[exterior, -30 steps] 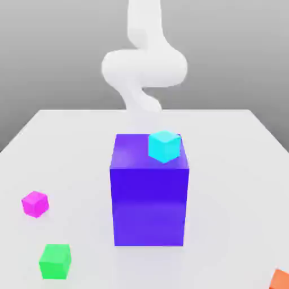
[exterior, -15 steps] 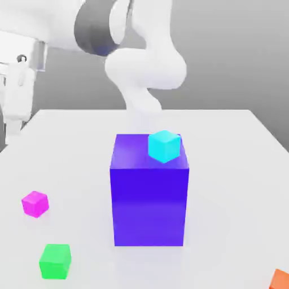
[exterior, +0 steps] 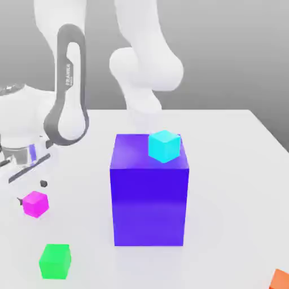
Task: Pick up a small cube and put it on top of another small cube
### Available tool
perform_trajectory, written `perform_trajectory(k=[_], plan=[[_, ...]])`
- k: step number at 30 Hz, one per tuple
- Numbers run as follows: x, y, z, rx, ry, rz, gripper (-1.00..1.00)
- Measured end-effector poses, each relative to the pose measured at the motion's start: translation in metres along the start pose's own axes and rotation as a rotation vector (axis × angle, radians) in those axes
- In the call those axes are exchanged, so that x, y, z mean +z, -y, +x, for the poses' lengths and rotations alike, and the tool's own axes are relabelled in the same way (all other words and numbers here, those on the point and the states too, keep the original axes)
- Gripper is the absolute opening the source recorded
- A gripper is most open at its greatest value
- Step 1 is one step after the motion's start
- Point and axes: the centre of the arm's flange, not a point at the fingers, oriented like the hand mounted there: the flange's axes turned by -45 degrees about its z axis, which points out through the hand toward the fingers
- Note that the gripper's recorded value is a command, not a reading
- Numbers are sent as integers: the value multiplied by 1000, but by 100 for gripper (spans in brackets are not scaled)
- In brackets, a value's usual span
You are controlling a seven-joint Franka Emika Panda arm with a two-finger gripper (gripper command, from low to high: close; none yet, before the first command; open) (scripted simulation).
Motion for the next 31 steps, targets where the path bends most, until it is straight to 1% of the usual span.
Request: perform_trajectory(k=[1,8,14,17,22,24,27,28,31], plan=[[5,-1,0,0,0,0,-100],[4,0,0,1,-1,1,-100],[-50,0,0,0,0,2,-100],[-69,40,-38,-186,1,1,-100],[-103,114,-151,-613,1,1,-100],[-95,125,-174,-689,0,2,-100],[-60,128,-182,-711,-1,2,-100],[-51,128,-182,-713,0,2,100],[-51,128,-182,-713,0,2,100]])
